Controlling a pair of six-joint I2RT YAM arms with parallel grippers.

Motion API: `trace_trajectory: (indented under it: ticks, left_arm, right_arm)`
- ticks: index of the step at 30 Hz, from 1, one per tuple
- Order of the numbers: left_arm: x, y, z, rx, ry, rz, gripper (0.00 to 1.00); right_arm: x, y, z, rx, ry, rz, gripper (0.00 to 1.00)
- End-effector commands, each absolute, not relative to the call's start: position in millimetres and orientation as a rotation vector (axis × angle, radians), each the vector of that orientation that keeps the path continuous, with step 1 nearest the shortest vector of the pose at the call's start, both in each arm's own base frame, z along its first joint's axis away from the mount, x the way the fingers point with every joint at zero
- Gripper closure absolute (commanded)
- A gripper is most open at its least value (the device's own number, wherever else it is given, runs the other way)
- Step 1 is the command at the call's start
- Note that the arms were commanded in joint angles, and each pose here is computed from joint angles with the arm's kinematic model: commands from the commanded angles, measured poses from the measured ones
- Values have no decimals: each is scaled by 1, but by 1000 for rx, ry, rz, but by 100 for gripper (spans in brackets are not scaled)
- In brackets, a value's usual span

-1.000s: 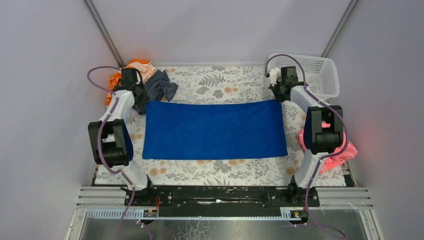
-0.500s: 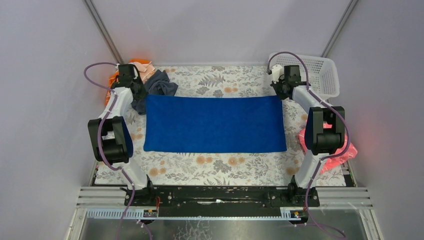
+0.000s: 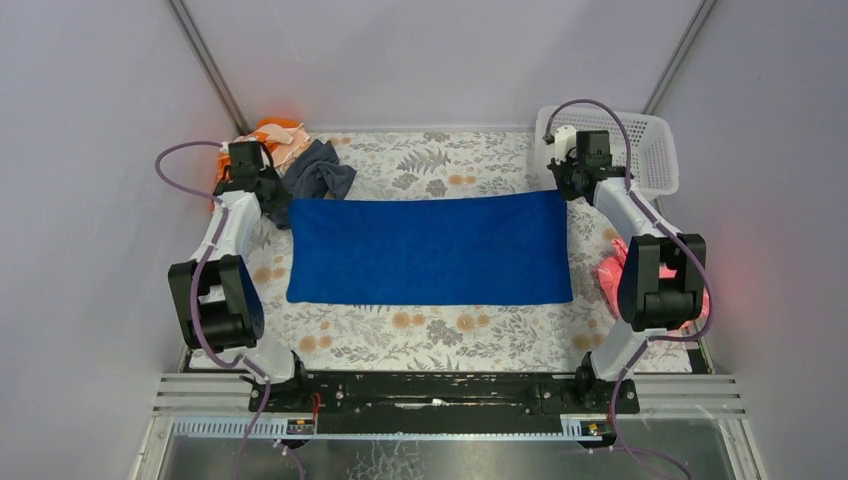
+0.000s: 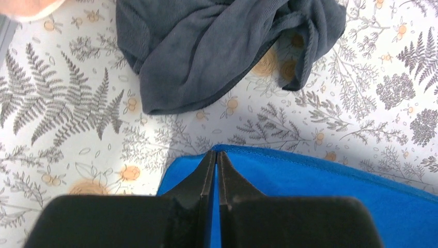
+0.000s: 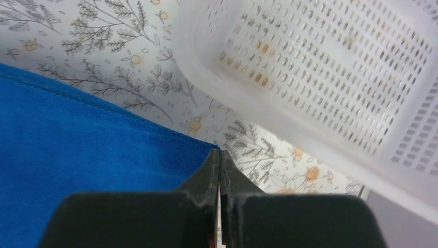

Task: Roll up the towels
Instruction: Fold the towel at the center of the board.

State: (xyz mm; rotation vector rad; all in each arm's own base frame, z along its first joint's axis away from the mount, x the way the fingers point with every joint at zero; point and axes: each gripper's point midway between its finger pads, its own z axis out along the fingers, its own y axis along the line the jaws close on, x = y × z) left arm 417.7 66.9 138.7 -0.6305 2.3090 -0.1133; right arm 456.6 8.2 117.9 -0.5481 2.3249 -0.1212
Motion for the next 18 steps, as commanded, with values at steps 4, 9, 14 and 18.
trace_trajectory:
  ticks: [4, 9, 14, 18]
  left_arm:
    - [390, 78, 139, -745, 2243, -73, 100]
    - [371, 84, 141, -808, 2203, -76, 100]
    - [353, 81, 144, -836, 2172, -87, 100]
    - [338, 78, 136, -857, 2179, -84, 100]
  right_arm:
    - [423, 9, 142, -256, 2282, -63, 100]
    - [400, -6, 143, -169, 2210, -149, 100]
    - [382, -10, 142, -186, 2218, -181, 100]
    - [366, -9, 136, -151, 2244, -164, 100]
